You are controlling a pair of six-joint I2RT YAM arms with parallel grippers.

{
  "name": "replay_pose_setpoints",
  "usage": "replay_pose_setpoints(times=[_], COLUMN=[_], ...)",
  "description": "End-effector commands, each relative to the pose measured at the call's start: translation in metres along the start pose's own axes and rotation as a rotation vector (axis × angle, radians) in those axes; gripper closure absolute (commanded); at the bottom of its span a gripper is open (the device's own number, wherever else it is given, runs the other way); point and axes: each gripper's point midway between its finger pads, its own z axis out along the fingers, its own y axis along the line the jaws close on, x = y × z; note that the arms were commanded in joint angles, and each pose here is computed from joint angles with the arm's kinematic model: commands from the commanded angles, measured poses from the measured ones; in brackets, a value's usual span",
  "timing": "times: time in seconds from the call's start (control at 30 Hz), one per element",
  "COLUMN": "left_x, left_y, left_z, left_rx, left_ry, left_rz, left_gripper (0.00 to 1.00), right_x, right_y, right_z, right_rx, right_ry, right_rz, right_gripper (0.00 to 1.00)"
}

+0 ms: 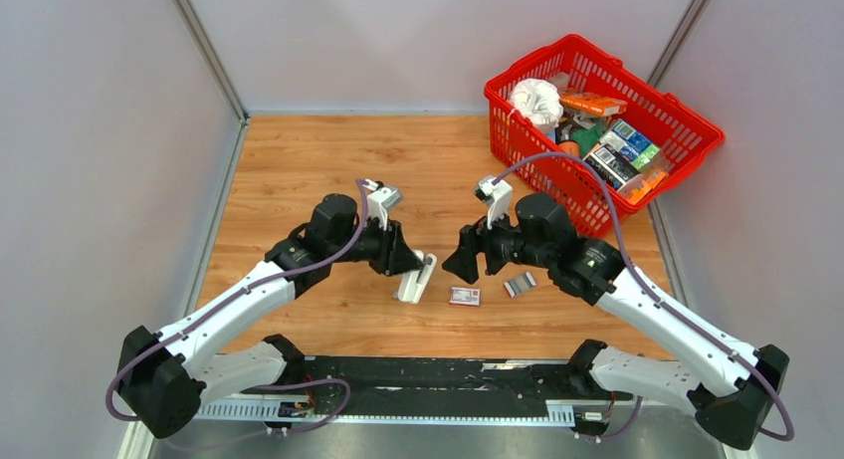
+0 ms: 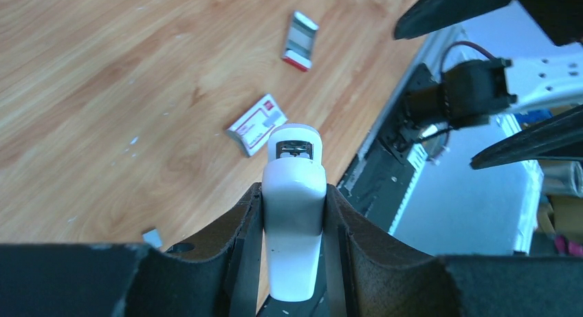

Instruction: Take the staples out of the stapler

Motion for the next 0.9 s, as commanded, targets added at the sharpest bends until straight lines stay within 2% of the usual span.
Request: replay_pose_setpoints(times=[0.0, 0.27, 0.7, 0.87], left_x=[-0.027, -0.014, -0.003, -0.002], left_y=[-0.049, -0.069, -0.103, -0.108], left_z=[-0.011, -0.019, -0.035, -0.038], left_rx=[0.233, 0.386, 0.588, 0.615], left_ry=[-0.079, -0.05, -0.013, -0.021], left_rz=[0.161, 0.239, 0.301, 0.311], left_gripper=[1.0, 1.0, 1.0, 1.0], right_x=[-0.019, -0.021, -0.027, -0.017], right_y=[0.037, 0.058, 0.074, 0.077], right_z=[-0.01, -0.004, -0.003, -0.002], right_rx=[-0.188, -0.322, -0.422, -0.451], right_ry=[-0.045, -0.015, -0.001, 0.025], right_rz=[-0.073, -0.11, -0.17, -0.163], right_gripper=[0.21, 0.27, 0.37, 0.47])
